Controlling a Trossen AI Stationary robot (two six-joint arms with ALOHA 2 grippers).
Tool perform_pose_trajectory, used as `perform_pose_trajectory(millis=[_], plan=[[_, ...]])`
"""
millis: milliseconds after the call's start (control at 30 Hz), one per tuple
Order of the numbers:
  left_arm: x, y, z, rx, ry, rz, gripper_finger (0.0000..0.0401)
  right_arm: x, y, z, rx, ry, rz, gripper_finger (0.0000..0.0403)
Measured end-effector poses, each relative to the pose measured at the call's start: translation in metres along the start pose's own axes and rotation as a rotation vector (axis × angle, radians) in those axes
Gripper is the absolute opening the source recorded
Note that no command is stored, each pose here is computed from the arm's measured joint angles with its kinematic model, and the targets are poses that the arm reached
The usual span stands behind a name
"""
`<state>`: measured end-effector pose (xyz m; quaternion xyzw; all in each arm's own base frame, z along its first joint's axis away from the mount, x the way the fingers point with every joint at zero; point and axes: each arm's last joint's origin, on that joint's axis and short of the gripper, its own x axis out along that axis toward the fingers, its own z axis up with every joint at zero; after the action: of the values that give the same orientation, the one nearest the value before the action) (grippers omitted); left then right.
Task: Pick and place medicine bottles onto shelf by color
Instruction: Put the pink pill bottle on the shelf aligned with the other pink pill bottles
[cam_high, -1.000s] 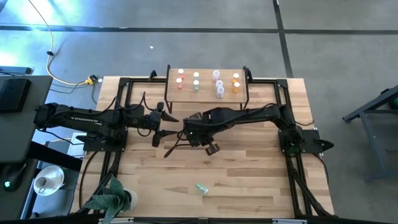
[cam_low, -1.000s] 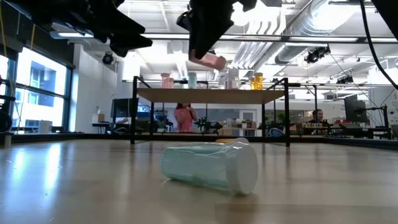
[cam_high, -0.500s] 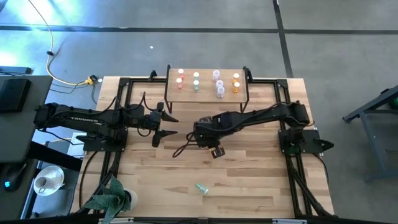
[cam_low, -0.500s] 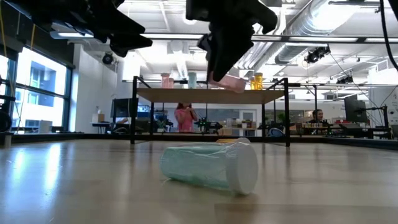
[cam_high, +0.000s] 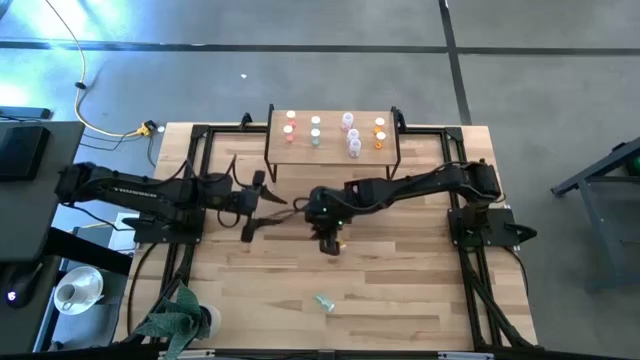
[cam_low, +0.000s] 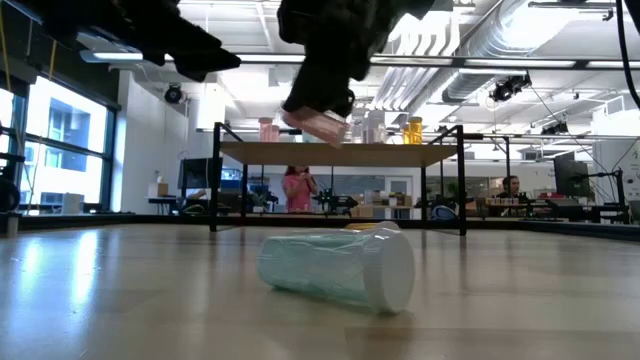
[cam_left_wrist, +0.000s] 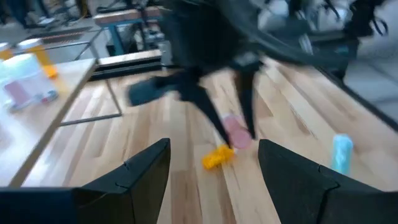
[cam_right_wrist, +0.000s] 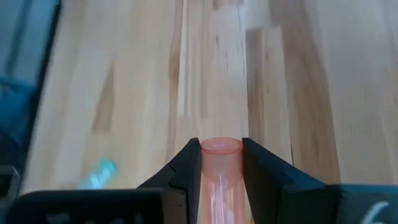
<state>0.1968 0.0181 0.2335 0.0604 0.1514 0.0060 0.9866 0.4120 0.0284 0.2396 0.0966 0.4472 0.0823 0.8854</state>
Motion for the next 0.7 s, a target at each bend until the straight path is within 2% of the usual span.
perform_pose_trajectory(millis=[100,300,533,633,700], plan=[[0.000,-0.008,-0.003,0.072,0.036,-0.015,0.0234,-0.003,-0.010,0.008,0.058,-0.065,0.043,0.0083],[0.000,-0.023,-0.005,0.192,0.093,0.063,0.0234,-0.013,-0.044,0.020,0.227,-0.153,0.110,0.0084],[-0.003,-0.045,-0.003,0.328,0.099,0.107,0.0223,-0.028,-0.085,0.026,0.553,-0.203,0.210,0.0084],[-0.001,-0.055,-0.003,0.383,0.093,0.102,0.0222,-0.033,-0.095,0.027,0.721,-0.202,0.253,0.0084],[0.002,-0.061,-0.003,0.436,0.090,0.105,0.0222,-0.034,-0.098,0.027,0.784,-0.194,0.270,0.0084]])
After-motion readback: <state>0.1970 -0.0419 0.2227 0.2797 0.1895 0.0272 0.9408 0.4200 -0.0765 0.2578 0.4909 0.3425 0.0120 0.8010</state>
